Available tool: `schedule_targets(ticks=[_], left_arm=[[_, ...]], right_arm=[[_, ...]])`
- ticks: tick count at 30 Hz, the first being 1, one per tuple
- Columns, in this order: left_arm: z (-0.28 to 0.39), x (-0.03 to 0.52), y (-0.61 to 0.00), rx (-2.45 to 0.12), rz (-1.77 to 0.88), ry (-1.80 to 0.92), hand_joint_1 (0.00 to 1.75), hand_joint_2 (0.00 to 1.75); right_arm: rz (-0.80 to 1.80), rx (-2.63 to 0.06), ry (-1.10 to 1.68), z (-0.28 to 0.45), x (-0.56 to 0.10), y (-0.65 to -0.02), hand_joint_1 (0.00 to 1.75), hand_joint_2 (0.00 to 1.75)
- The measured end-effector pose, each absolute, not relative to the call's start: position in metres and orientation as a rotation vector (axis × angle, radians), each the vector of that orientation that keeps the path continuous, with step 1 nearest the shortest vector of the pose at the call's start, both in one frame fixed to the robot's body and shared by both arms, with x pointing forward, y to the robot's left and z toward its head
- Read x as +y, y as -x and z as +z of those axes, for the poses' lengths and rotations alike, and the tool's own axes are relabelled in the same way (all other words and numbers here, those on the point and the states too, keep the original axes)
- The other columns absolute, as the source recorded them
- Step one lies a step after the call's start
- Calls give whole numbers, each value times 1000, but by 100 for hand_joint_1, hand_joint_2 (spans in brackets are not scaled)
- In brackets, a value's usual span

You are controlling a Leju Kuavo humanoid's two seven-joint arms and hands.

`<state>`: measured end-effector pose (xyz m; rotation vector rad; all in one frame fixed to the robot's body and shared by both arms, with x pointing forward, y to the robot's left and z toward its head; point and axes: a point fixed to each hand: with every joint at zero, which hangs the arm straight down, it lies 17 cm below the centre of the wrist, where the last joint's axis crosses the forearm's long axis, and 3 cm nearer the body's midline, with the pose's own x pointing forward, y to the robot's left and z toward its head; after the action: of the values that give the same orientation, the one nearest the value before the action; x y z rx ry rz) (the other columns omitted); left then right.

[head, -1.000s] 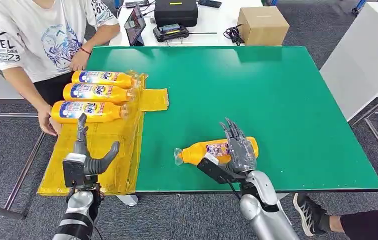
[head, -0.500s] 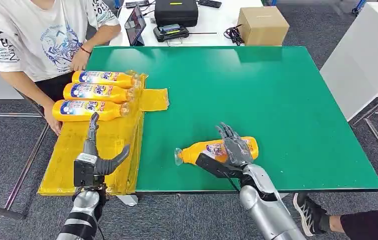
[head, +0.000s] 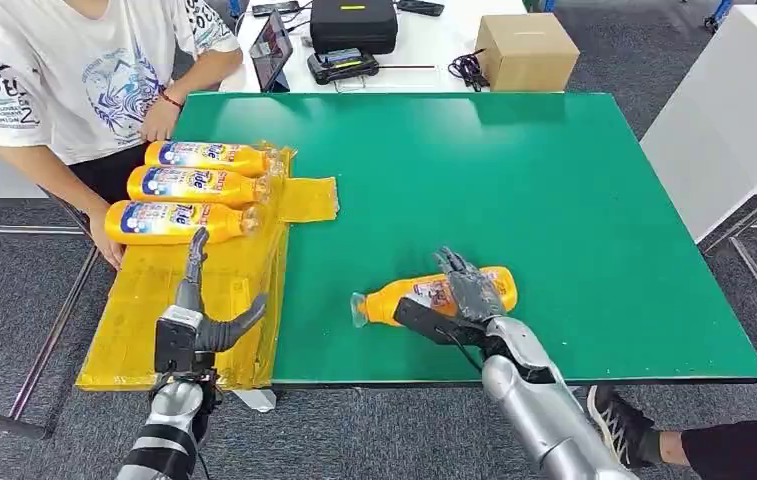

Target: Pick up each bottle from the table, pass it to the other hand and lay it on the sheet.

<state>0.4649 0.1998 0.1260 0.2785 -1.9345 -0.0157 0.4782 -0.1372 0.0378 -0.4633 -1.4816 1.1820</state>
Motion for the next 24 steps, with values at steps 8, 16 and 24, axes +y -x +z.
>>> schedule_targets(ticks=[8, 16, 24], left_arm=[[124, 189, -472, -1922, -31, -226, 0, 175], [120, 183, -475, -1904, -34, -204, 0, 175], [113, 178, -476, -1880, -34, -172, 0, 175]], right_arm=[[1319, -1338, 339, 22, -150, -494, 0, 175], [1359, -1284, 324, 20, -164, -503, 0, 175], [1394, -1238, 303, 16, -171, -503, 0, 175]])
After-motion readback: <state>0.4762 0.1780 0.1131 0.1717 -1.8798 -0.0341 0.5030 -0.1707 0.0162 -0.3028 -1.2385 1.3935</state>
